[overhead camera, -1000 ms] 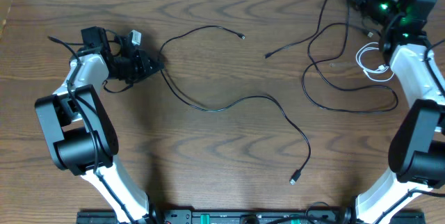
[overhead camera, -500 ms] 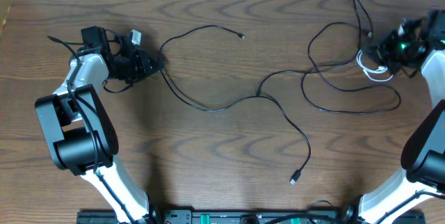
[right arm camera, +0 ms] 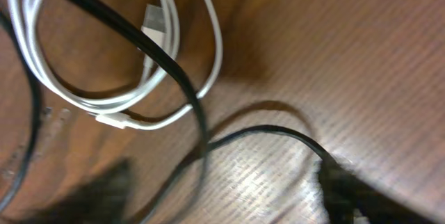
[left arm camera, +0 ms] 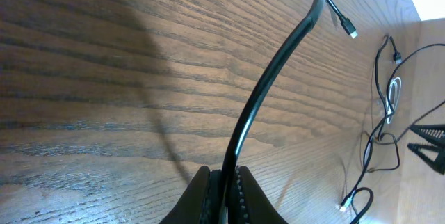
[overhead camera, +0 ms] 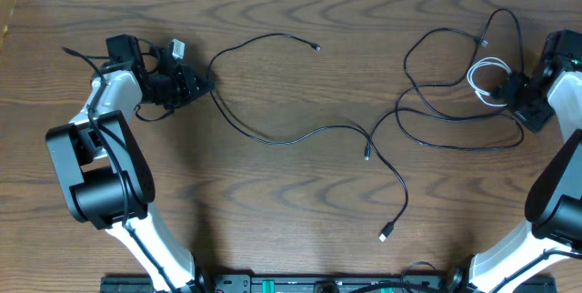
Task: Untangle cables
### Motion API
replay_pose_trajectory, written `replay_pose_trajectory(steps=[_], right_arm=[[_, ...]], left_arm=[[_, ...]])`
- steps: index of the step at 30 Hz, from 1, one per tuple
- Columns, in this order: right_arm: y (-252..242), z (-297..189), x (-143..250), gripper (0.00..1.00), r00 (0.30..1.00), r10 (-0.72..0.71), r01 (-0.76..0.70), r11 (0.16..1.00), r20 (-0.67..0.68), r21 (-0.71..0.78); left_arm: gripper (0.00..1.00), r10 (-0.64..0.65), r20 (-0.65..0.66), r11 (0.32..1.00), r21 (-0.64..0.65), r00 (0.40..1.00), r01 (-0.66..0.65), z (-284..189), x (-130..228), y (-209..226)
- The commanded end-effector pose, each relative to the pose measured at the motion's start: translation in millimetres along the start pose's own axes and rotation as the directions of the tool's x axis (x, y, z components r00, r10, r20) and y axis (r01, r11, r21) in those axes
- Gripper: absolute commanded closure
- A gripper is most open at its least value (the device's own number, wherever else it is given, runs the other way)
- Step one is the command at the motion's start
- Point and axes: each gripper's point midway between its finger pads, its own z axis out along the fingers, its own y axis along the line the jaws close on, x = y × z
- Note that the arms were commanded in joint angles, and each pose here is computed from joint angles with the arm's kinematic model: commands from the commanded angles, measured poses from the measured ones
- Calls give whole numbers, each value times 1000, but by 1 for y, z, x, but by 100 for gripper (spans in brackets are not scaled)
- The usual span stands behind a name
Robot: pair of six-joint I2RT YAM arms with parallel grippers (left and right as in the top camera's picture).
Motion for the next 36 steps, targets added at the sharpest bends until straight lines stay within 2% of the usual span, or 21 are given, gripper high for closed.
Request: replay_pose_trajectory(steps=[1, 7, 9, 13, 14, 18, 22, 24, 25, 27, 28, 29, 31, 33, 36], right_arm=[[-7, -1, 9, 1, 1000, 14, -13, 999, -19, 46], [10, -4, 43, 1, 992, -74, 82, 993, -103, 79], [15, -15, 48, 1, 986, -131, 144, 979, -101, 142], [20, -59, 30, 1, 971, -240, 235, 918, -24, 319], [35, -75, 25, 1, 961, -275, 261, 913, 2, 314], [92, -90, 37, 1, 945, -325, 319, 937, 24, 142], [176, -92, 93, 1, 912, -409, 395, 895, -28, -208], [200, -90, 116, 15, 891, -453, 426, 855, -26, -295], [207, -88, 122, 30, 888, -460, 433, 848, -19, -307], [214, -78, 142, 70, 895, -444, 411, 856, -37, -314], [214, -74, 150, 79, 905, -421, 385, 869, -57, -310], [209, -64, 163, 99, 926, -363, 322, 904, -103, -282], [199, -51, 180, 96, 943, -298, 258, 937, -151, -236], [192, -37, 196, 66, 945, -271, 231, 949, -183, -213], [186, -23, 216, 57, 937, -286, 244, 947, -200, -208]], left_arm=[[91, 6, 1, 1000, 5, 1000, -6, 1, -2, -1], [91, 6, 1, 1000, 5, 1000, -6, 1, -2, -1], [91, 5, 1, 1000, 5, 1000, -5, 1, -2, -1], [91, 6, 1, 1000, 5, 1000, -6, 1, -2, -1], [90, 6, 1, 1000, 5, 1000, -6, 1, -2, -1], [91, 6, 1, 1000, 5, 1000, -6, 1, -2, -1], [91, 6, 1, 1000, 5, 1000, -6, 1, -2, -1], [90, 5, 1, 1000, 5, 1000, -5, 1, -2, -1], [91, 5, 1, 1000, 5, 1000, -5, 1, -2, -1], [91, 5, 1, 1000, 5, 1000, -5, 1, -2, -1], [91, 5, 1, 1000, 5, 1000, -5, 1, -2, -1], [91, 5, 1, 1000, 5, 1000, -5, 1, -2, -1], [90, 5, 1, 1000, 5, 1000, -5, 1, -2, -1], [90, 5, 1, 1000, 5, 1000, -5, 1, -2, -1], [91, 5, 1, 1000, 5, 1000, -5, 1, -2, -1]])
